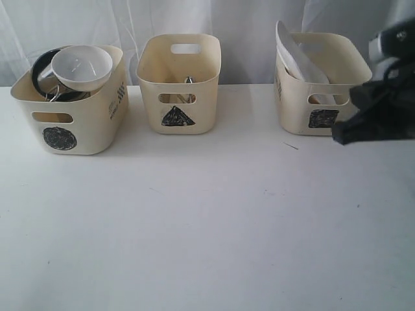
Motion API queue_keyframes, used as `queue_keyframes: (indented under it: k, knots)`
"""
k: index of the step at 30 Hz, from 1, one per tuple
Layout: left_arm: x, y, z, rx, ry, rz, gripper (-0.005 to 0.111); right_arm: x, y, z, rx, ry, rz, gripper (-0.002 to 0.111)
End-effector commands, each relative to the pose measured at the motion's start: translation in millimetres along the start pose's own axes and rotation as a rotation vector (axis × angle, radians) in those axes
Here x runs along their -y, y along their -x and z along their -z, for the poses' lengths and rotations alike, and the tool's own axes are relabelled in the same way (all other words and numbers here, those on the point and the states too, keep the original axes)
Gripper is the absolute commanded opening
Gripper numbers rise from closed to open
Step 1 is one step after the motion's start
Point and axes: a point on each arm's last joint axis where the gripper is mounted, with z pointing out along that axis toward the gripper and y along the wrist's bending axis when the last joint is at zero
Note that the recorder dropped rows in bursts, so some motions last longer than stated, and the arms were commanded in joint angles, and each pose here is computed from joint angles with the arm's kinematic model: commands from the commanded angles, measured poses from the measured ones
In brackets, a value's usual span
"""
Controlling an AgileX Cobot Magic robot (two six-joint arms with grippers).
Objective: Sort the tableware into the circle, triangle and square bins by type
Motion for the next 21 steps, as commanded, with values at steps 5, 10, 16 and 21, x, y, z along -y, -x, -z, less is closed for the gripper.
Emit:
queue_keyframes:
  k: [5,10,16,21]
  knots:
    - [0.0,-0.3,0.0,0.006,0.0,0.007,0.0,-10.3,-48.0,42.1,0.023,0.023,-0.141,0.014]
    - [0.0,-0.3,0.0,0.006,0.0,0.007,0.0,-14.3,-62.1,56.6,0.062,0.038,-0.353,0.011]
    - [0.0,-0.3,0.0,0.006,0.0,0.007,0.0,-16.8,-76.9,64.9,0.058,0.037,-0.453,0.0]
    - [0.0,-0.3,0.0,0.006,0.0,0.007,0.0,-23.8,-97.4,74.7,0.113,0.073,-0.511,0.0]
